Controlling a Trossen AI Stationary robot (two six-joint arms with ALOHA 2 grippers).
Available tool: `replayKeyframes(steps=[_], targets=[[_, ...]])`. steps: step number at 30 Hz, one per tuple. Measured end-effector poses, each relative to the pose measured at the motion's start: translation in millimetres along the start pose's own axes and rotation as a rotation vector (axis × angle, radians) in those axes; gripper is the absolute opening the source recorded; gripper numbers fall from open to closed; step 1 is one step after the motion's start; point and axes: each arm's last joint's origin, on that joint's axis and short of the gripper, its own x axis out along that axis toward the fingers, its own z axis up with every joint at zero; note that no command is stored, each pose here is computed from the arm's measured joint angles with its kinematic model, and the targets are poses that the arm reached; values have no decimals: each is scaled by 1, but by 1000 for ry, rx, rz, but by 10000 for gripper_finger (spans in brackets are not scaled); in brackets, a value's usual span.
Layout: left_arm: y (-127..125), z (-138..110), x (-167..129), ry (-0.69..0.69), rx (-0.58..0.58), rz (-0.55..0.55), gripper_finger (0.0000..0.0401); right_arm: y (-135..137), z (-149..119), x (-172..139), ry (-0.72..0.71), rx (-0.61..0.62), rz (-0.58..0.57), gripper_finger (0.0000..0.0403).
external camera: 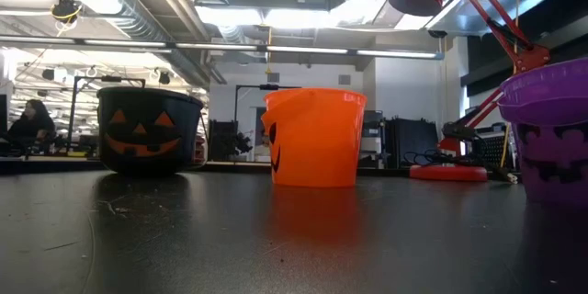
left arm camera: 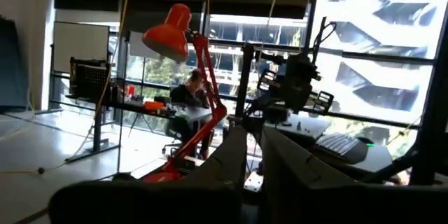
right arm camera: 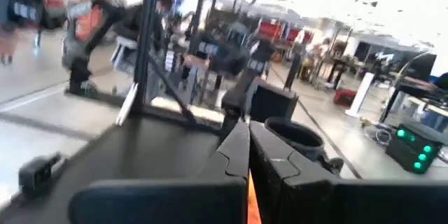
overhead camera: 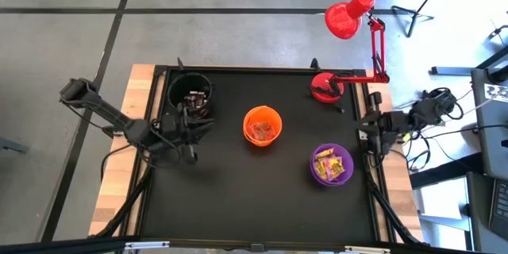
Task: Sort candy
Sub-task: Return to Home Position
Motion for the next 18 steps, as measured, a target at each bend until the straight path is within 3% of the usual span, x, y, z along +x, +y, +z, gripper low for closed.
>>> replayKeyframes(steps=[8, 13, 18], targets=[[17, -25, -22, -46, -59, -42, 2, -12, -5, -35, -194, 75, 86, 4], [17, -22, -25, -58, -9, -48, 2, -11, -15, -37, -185, 76, 79, 2], [23, 2, -44, -85, -12, 25, 1, -5, -20, -32, -201, 72, 147, 1]])
